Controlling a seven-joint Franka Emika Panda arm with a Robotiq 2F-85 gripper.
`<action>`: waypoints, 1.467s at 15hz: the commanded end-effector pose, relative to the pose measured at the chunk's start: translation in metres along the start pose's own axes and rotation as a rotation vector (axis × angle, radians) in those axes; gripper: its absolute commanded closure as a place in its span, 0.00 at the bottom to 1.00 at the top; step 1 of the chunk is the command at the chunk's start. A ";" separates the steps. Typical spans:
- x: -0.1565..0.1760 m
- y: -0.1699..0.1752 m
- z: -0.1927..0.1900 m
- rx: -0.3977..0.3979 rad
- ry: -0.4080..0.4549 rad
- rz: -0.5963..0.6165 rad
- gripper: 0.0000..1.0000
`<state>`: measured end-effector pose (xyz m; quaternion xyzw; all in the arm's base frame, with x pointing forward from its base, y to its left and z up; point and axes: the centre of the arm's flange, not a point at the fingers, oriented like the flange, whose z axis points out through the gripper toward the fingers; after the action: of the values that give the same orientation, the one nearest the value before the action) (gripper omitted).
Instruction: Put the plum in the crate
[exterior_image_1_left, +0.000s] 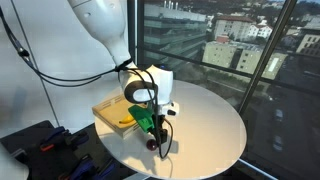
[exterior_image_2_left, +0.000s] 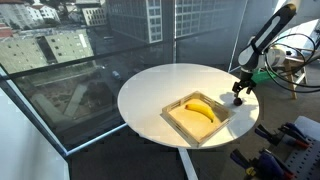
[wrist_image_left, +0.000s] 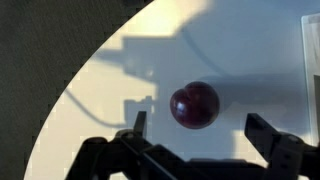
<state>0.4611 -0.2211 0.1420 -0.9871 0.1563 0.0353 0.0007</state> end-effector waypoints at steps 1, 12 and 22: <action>0.000 0.000 0.004 -0.005 0.033 0.004 0.00; 0.001 -0.002 0.021 -0.017 0.055 0.003 0.00; -0.001 0.001 0.031 -0.019 0.042 0.011 0.28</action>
<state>0.4582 -0.2184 0.1124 -0.9876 0.1549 0.0226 -0.0115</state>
